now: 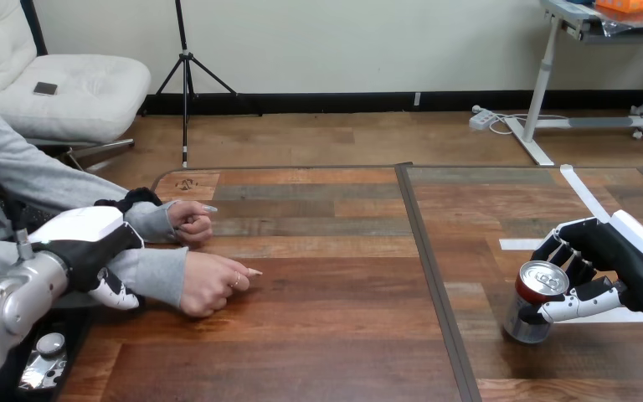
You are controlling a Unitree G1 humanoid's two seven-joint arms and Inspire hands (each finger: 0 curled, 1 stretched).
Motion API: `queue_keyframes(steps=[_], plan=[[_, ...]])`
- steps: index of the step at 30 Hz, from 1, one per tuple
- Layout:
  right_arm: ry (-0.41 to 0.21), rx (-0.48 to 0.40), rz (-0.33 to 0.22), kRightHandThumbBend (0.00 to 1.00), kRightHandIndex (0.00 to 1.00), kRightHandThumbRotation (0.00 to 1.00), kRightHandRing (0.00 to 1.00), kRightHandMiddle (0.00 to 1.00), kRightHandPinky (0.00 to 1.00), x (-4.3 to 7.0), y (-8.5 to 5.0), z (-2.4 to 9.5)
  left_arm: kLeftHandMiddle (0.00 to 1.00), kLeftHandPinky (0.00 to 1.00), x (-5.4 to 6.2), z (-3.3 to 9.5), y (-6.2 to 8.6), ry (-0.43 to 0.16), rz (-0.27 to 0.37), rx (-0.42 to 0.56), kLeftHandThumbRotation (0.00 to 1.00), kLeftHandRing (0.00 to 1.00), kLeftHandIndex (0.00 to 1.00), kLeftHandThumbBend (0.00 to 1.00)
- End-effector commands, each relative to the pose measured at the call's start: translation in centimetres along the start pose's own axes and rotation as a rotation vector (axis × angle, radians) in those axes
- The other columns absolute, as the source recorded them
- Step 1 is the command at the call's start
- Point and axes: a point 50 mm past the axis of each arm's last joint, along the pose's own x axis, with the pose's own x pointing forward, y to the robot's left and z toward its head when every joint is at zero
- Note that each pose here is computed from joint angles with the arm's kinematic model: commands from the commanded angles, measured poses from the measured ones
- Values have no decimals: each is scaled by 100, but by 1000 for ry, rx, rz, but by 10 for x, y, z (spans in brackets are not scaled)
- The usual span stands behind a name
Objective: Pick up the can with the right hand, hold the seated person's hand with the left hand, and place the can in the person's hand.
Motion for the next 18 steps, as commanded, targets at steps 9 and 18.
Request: queue_keyframes(steps=[9, 18], plan=[[-79, -23, -99, 76, 44, 0, 38, 42, 35, 13, -29, 22, 49, 36, -7, 1, 35, -32, 173, 9, 0, 44, 51, 39], [-84, -25, -103, 76, 44, 0, 36, 41, 33, 13, -28, 23, 44, 31, -11, 3, 38, -73, 231, 24, 0, 38, 47, 40]])
